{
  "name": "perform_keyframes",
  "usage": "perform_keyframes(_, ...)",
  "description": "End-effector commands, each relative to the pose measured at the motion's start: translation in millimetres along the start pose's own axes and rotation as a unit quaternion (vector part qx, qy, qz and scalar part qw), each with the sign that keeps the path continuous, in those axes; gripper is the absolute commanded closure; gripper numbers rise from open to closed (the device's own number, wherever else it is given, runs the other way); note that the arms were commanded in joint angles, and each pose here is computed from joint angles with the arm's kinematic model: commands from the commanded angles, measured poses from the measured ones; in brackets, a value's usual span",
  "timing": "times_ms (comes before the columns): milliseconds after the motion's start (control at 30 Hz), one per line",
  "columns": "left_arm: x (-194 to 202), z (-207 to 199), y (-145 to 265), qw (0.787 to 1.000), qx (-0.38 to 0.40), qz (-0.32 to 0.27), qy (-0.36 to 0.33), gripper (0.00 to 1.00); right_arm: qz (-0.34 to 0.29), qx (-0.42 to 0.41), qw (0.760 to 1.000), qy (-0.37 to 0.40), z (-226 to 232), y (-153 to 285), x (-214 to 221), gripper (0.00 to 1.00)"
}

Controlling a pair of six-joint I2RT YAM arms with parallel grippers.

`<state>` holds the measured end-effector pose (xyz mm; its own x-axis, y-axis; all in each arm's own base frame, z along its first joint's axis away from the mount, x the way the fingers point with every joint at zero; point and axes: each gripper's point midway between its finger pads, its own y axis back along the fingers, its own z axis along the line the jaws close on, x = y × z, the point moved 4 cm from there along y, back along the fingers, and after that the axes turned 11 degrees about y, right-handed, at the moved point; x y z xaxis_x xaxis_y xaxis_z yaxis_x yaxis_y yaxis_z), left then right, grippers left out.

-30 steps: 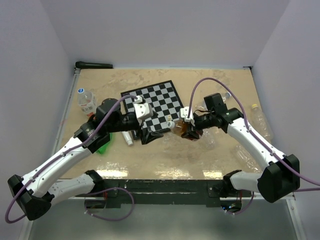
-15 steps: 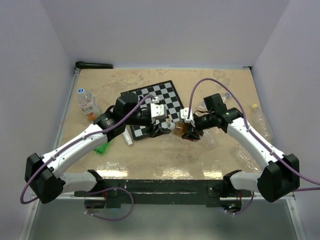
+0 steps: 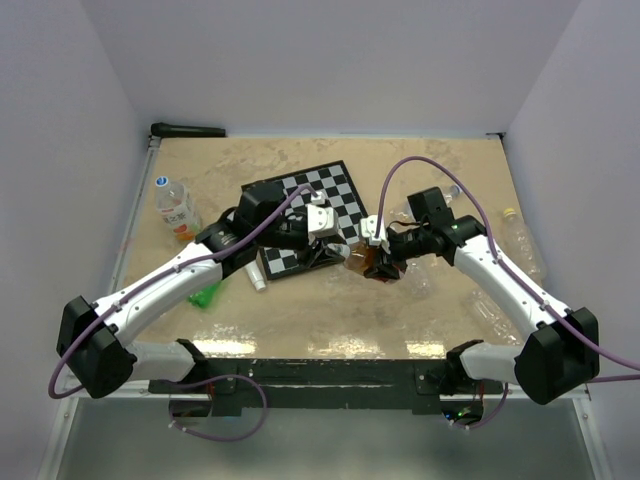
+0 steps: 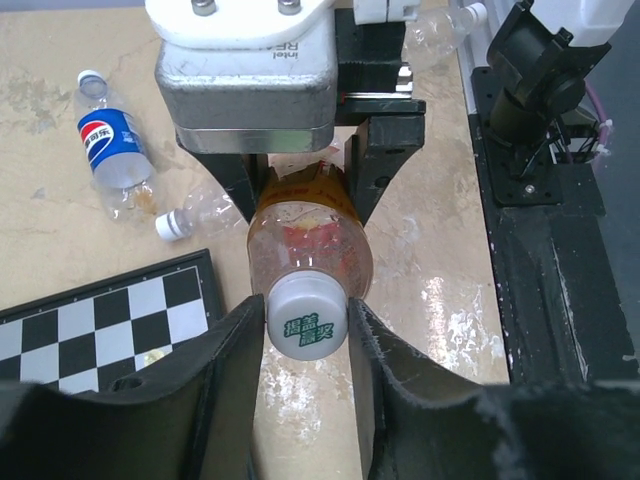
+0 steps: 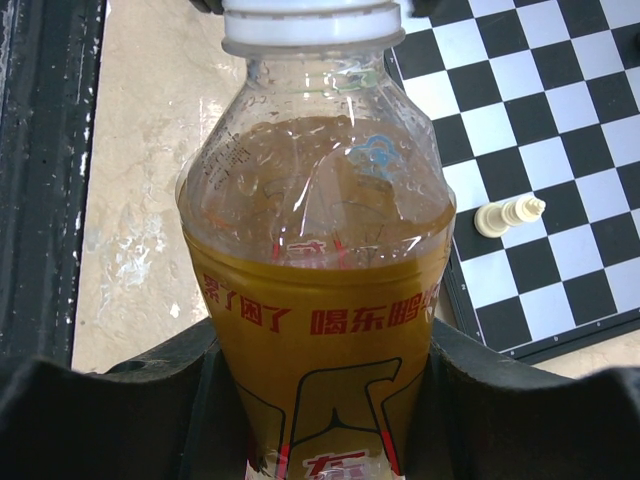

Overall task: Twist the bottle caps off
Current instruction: Unscrew the bottle cap from the plastic bottle.

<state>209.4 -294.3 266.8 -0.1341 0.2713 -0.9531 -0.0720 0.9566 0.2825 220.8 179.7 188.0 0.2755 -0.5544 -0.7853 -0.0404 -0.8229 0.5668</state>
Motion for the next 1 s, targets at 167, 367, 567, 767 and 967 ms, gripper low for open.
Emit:
perform_keyframes(167,-23.3,-3.0,2.7,1.0,-0.002,-0.021,-0.005,1.0,-0.014,-0.003,1.0,0.006,0.0,0.3,-4.4,0.93)
perform_keyframes(367,-30.9,13.2,17.4,0.97,-0.14,-0.061,0.187,1.0,-0.011,0.007,1.0,0.0,-1.7,1.3,-4.5,0.93)
perform_keyframes(567,-29.6,21.8,36.2,0.837,-0.24,-0.105,0.48,1.0,-0.007,0.016,1.0,-0.007,-4.0,1.4,-3.1,0.94)
perform_keyframes(767,-36.9,20.0,31.0,0.824,-0.222,-0.12,0.507,1.0,-0.007,0.018,1.0,-0.008,-4.1,2.0,-3.7,0.95)
perform_keyframes(967,-31.1,26.4,36.1,0.833,-0.249,-0.122,0.478,0.93,-0.006,0.02,1.0,-0.013,-5.2,2.1,-2.6,0.95)
